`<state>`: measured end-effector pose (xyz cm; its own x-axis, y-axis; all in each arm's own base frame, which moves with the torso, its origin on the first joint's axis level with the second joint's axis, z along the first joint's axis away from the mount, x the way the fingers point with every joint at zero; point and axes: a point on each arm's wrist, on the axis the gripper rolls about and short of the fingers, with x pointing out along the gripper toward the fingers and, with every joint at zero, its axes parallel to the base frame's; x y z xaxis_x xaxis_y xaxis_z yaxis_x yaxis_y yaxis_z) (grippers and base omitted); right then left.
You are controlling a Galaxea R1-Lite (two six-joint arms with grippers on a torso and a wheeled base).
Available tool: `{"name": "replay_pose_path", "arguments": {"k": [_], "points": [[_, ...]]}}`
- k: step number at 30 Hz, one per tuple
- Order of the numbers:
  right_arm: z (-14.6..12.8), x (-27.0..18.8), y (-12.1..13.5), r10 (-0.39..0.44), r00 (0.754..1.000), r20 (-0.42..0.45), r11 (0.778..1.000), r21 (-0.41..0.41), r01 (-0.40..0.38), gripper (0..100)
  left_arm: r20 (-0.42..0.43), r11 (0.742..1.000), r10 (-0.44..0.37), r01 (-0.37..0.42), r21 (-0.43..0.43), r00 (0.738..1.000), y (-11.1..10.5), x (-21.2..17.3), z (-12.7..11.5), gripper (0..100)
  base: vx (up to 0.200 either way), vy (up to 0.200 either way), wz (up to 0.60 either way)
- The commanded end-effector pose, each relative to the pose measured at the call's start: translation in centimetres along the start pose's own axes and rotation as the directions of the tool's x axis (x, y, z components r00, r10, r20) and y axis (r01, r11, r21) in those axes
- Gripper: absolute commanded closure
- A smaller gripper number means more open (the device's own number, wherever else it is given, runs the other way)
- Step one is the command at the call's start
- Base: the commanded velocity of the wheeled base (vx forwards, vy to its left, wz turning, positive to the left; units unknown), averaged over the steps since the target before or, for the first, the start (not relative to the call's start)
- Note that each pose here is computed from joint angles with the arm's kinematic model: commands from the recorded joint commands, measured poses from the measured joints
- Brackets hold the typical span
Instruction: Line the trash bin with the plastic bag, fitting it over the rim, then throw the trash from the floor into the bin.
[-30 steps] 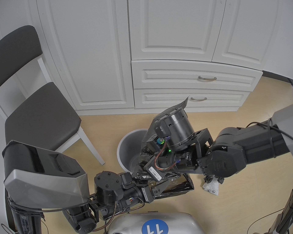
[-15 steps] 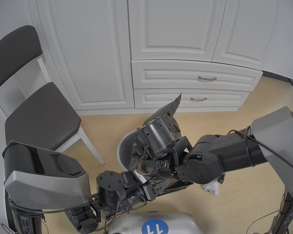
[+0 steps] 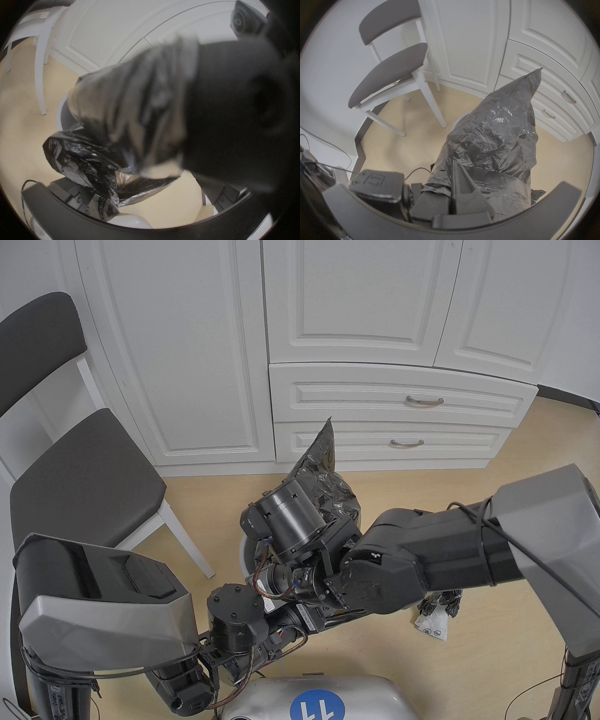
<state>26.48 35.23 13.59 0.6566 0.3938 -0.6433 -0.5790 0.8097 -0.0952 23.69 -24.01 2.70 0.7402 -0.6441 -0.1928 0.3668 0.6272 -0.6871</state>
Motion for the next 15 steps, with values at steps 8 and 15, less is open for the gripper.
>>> {"name": "replay_pose_path", "arguments": {"k": [8, 15], "points": [[0.1, 0.3, 0.5, 0.002, 1.000, -0.001, 1.000, 0.026, -0.002, 100, 0.010, 1.000, 0.021, -0.022, 0.008, 1.000, -0.2, 0.9, -1.3, 0, 0.000, 0.000, 0.00], [0.6, -0.1, 0.1, -0.003, 1.000, 0.014, 0.999, 0.035, 0.002, 100, 0.071, 0.996, 0.085, -0.086, 0.008, 0.994, 0.6, 2.5, -2.1, 0, 0.000, 0.000, 0.00]]}}
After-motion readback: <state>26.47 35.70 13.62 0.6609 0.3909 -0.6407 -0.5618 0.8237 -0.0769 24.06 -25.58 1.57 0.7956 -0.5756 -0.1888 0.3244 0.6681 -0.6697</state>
